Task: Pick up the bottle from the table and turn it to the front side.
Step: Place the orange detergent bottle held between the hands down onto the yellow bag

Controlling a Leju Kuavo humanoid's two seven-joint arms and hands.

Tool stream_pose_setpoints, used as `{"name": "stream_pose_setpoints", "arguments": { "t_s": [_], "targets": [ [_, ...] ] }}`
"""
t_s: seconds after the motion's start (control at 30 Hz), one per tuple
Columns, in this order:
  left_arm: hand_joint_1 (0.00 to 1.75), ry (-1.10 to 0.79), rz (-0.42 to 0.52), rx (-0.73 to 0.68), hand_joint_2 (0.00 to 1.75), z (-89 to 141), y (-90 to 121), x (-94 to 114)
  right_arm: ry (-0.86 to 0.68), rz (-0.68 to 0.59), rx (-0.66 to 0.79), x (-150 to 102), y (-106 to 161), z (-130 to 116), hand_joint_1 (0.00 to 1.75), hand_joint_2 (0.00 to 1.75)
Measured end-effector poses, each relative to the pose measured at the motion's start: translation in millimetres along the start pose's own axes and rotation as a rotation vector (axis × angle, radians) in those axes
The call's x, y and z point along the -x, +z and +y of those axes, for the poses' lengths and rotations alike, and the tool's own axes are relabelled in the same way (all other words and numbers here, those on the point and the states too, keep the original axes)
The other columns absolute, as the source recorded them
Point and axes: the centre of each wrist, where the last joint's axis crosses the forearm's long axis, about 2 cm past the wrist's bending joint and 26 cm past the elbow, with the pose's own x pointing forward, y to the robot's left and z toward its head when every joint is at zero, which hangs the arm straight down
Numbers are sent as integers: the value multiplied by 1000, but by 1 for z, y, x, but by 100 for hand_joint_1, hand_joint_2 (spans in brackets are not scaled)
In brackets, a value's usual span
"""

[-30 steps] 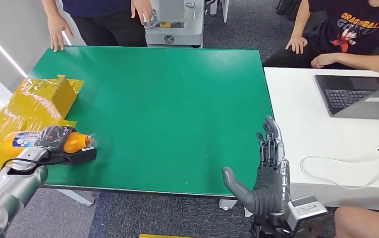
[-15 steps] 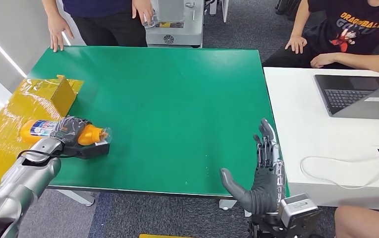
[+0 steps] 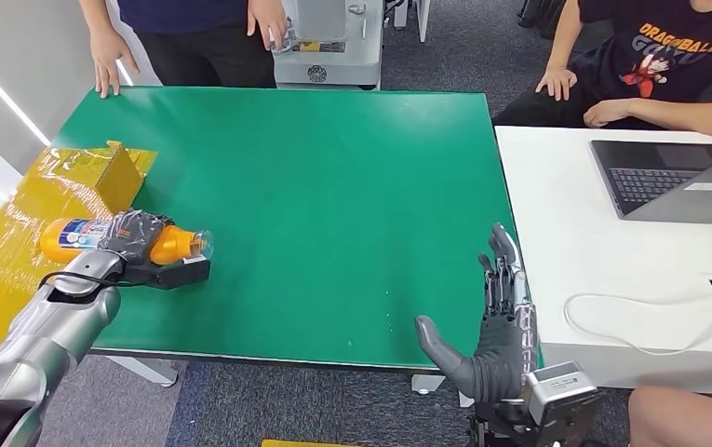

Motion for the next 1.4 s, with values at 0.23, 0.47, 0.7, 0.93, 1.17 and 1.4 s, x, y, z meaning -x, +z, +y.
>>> {"name": "stream_pose_setpoints", "arguments": {
  "t_s": [0.23,0.47,0.7,0.93,1.17,1.4],
  "targets": [
    [175,4,24,3,175,-1,2,3,4,-6,-3,-1,-1,-1,0,175],
    [175,-3,39,7,175,-1,3,5,14,-9,0,-1,0,-2,0,175],
    [175,-11,50,9,175,-1,6,10,23,-10,3,-1,2,-3,0,175],
    [175,-13,47,6,175,1,6,13,32,-12,-4,-1,6,-2,0,175],
    [175,-15,44,2,175,3,5,13,39,-4,-10,0,12,-3,0,175],
    [175,-16,43,2,175,3,5,13,45,1,-10,0,15,-4,0,175]
  ]
}}
